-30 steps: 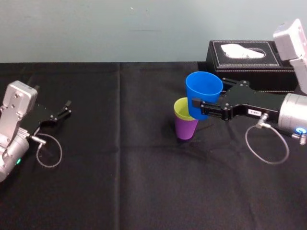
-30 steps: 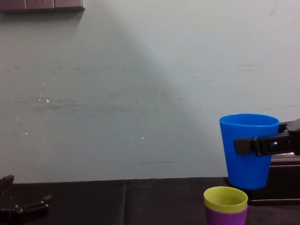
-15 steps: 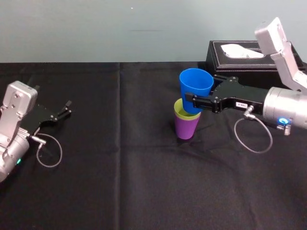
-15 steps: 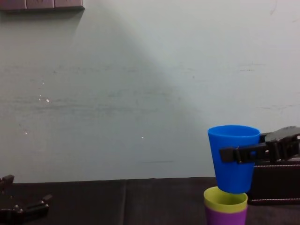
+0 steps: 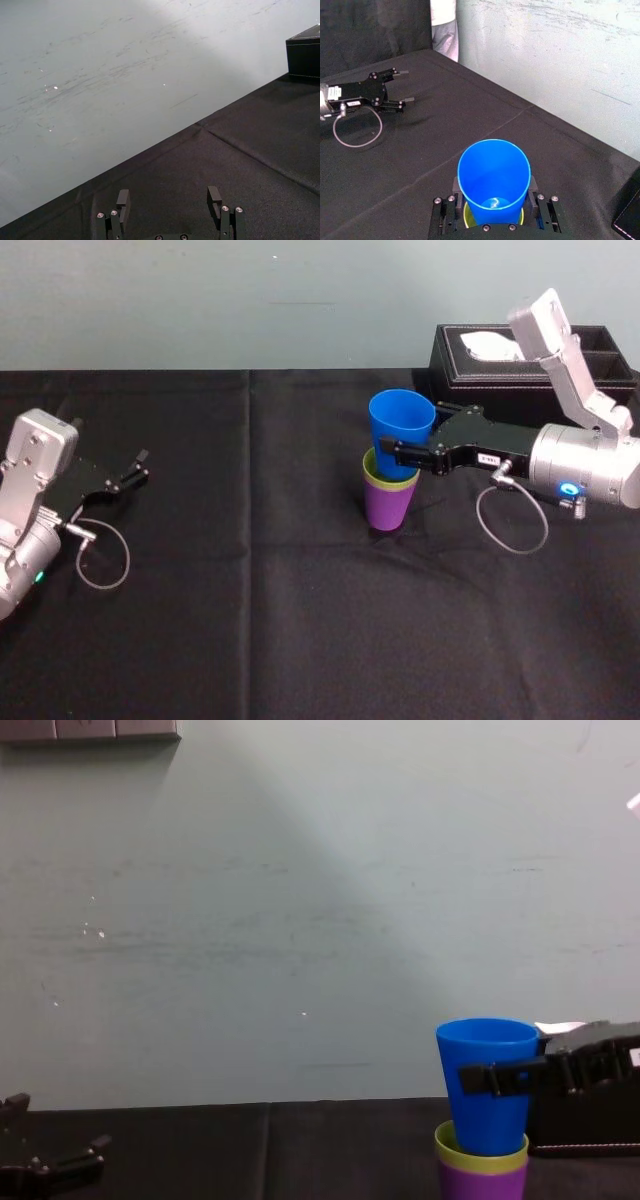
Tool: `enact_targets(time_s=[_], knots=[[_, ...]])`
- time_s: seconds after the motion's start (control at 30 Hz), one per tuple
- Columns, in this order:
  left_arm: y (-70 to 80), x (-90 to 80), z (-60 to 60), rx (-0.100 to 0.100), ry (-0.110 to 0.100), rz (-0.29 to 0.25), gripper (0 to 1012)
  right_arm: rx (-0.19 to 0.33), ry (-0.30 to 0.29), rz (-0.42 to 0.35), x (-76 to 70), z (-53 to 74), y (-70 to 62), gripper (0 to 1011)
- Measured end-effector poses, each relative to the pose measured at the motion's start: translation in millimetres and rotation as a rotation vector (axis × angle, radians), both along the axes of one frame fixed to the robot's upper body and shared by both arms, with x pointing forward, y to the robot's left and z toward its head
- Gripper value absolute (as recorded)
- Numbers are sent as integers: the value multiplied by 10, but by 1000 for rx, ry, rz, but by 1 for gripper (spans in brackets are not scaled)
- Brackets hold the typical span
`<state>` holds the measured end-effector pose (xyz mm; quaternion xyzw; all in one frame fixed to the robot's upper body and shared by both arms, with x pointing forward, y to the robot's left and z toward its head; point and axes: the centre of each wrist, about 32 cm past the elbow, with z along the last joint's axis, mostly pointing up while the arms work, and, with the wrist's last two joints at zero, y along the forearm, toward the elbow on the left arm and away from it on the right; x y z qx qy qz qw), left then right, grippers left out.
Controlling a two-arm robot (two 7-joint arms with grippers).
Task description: Stack the three plastic cups sequentially using one hand.
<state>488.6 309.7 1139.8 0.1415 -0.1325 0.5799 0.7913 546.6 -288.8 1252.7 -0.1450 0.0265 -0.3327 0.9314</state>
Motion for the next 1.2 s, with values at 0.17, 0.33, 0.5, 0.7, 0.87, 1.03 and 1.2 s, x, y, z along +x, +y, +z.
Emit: enact_targets(time_s=[0.17,0.33,0.5,0.7,0.87,1.03,1.2], knots=[[0,0,0,0,0,0,1012,-1,10,0,23,-56,0,724],[0,0,0,0,0,0,1011,-3,20,1,26,-124,-3,724],[0,0,0,0,0,0,1011,-7,29,3,19,-184,-10,724],[0,0,0,0,0,0,1011,-8,34,4,17,-206,-12,723],[0,0,0,0,0,0,1012,-8,32,4,17,-200,-11,724],[0,0,0,0,0,0,1011,-7,31,4,16,-195,-10,724],[0,0,0,0,0,0,1011,-7,29,4,17,-190,-10,724]])
